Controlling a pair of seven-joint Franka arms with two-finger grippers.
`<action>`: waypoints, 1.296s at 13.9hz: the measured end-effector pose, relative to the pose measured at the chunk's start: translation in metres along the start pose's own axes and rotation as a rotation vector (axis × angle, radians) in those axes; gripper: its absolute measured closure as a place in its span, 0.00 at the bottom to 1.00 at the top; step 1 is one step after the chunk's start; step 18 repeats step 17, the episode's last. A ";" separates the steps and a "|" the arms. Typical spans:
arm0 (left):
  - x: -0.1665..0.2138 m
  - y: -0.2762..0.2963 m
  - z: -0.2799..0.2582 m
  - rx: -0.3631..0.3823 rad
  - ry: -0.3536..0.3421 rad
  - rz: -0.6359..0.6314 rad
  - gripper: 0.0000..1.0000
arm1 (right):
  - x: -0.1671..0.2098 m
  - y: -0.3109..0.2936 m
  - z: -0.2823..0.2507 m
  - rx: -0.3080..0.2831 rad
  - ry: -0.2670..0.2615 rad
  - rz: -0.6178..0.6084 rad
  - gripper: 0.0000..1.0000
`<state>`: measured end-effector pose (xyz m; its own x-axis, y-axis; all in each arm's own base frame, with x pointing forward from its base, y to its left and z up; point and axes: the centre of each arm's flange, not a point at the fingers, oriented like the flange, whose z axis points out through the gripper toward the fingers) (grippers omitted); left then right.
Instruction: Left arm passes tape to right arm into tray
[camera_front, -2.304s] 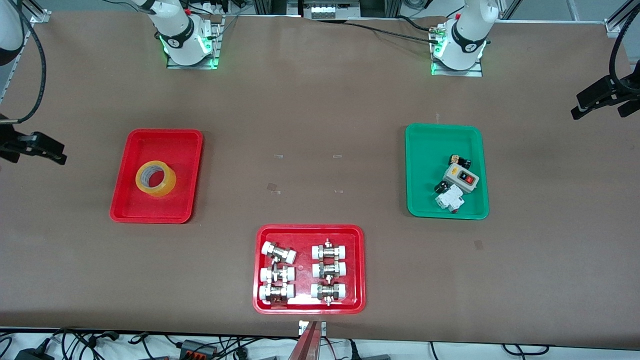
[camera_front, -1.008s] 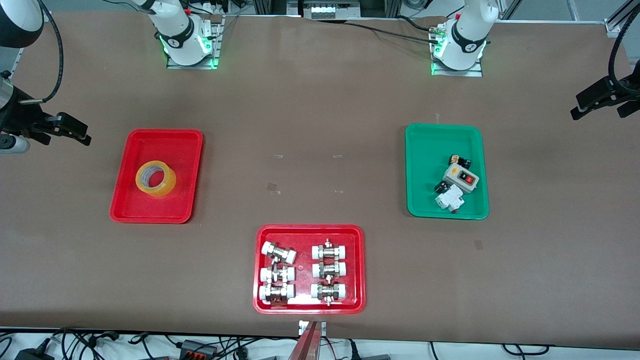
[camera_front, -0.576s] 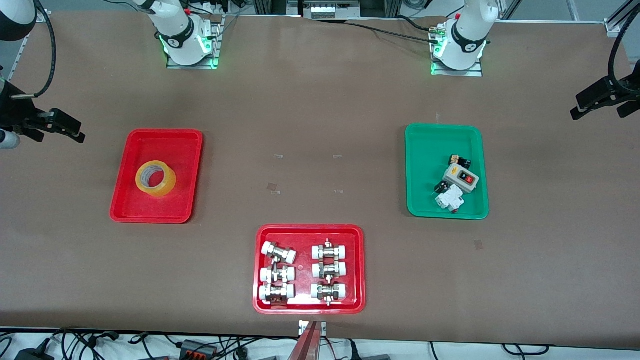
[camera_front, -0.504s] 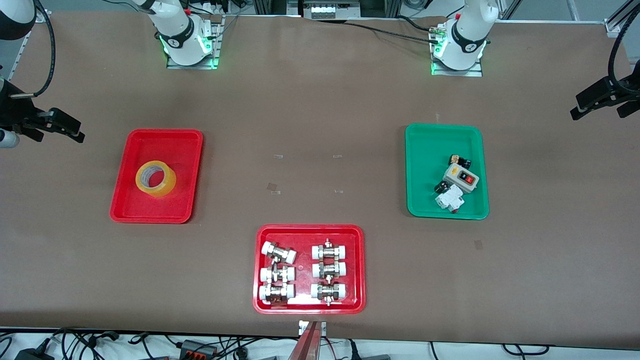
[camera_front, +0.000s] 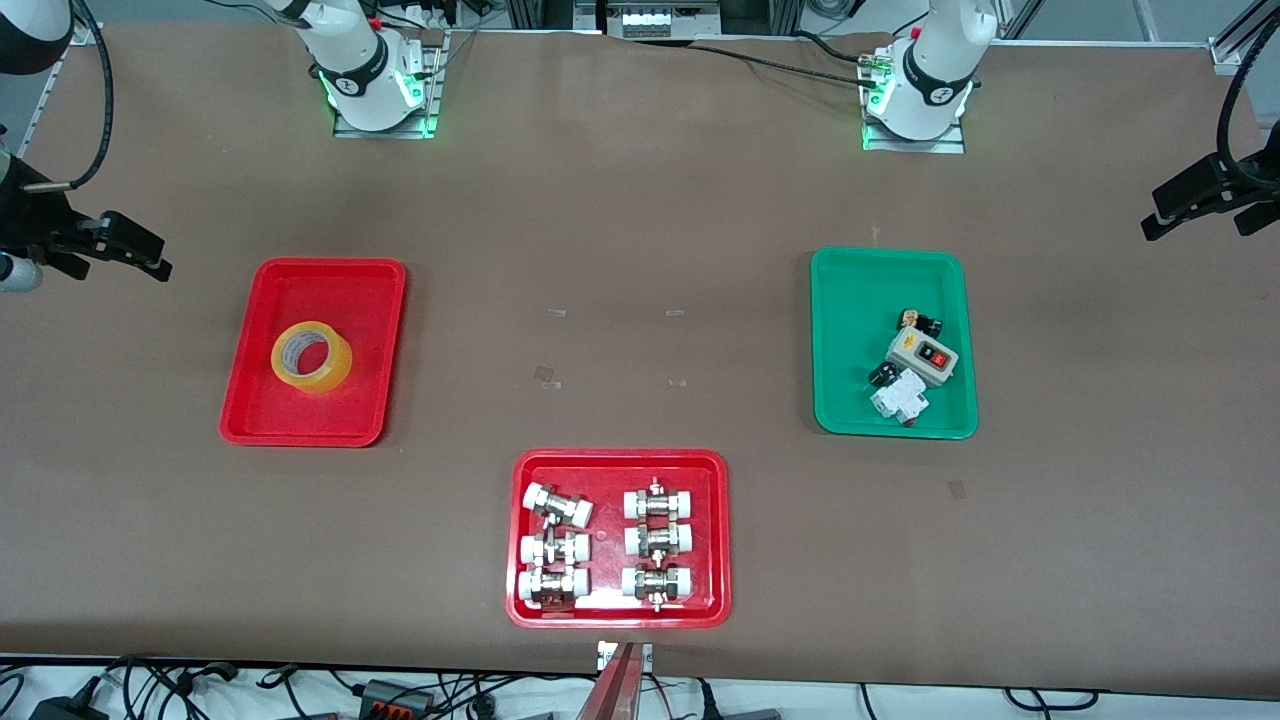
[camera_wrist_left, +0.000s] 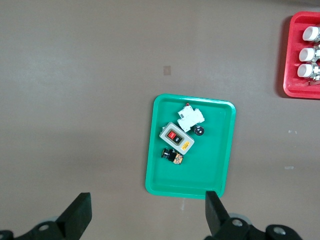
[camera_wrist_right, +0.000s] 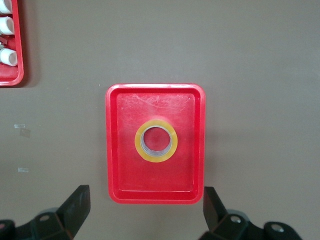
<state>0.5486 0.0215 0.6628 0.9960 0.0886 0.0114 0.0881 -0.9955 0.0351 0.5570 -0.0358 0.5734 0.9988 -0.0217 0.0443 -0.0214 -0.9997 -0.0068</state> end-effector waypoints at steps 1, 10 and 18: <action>0.000 0.000 0.000 0.000 0.000 0.000 0.00 | -0.002 0.001 -0.003 0.000 -0.001 0.000 0.00; 0.000 -0.001 0.000 0.000 0.000 -0.001 0.00 | -0.009 -0.003 -0.006 -0.004 -0.026 -0.012 0.00; 0.000 0.000 0.000 0.000 0.000 -0.001 0.00 | -0.011 -0.004 -0.005 -0.003 -0.042 -0.012 0.00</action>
